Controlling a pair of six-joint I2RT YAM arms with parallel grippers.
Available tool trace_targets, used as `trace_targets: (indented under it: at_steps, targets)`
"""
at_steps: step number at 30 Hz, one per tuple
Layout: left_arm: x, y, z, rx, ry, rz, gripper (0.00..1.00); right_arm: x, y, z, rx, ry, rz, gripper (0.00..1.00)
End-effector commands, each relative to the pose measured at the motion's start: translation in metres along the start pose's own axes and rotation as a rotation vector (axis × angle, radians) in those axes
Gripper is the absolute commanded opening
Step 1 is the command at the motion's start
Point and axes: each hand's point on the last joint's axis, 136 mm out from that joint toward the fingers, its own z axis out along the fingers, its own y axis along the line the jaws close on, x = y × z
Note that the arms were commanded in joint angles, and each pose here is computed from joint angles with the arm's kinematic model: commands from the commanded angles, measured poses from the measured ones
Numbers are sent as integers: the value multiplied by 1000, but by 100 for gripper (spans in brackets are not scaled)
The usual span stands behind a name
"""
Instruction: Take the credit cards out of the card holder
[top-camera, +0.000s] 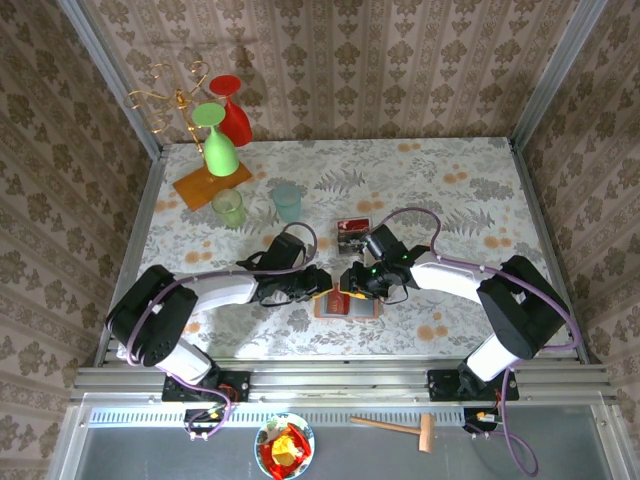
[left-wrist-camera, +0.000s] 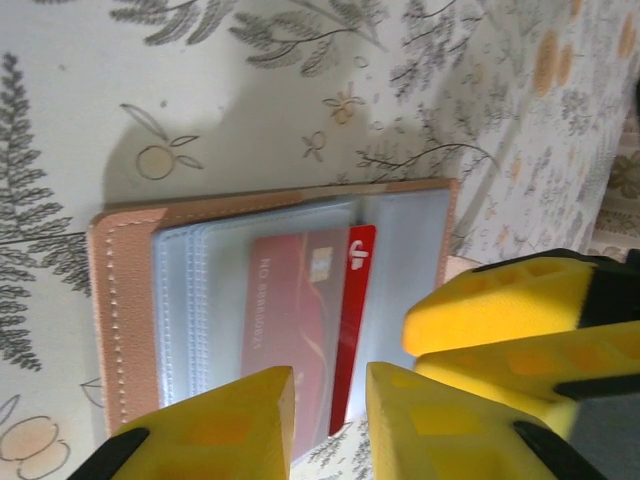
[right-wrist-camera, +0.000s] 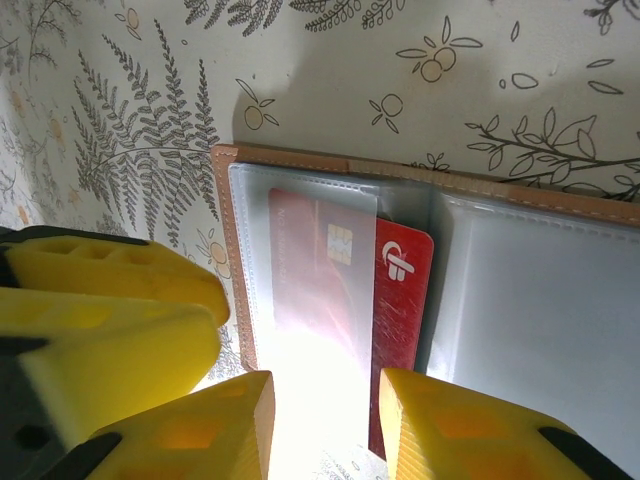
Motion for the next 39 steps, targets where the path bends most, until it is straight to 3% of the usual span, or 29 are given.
trace_targets:
  at_steps: [1,22,39]
  targets:
    - [-1,3,3,-7,13,10,26,4,1,5,0,22,2,35]
    - [5,19,7,-38,31,-15,27,12,5,21,-33,71,8,34]
    - [7,27,8,-58,36,-29,28,7,-9,22,86,81,-18,35]
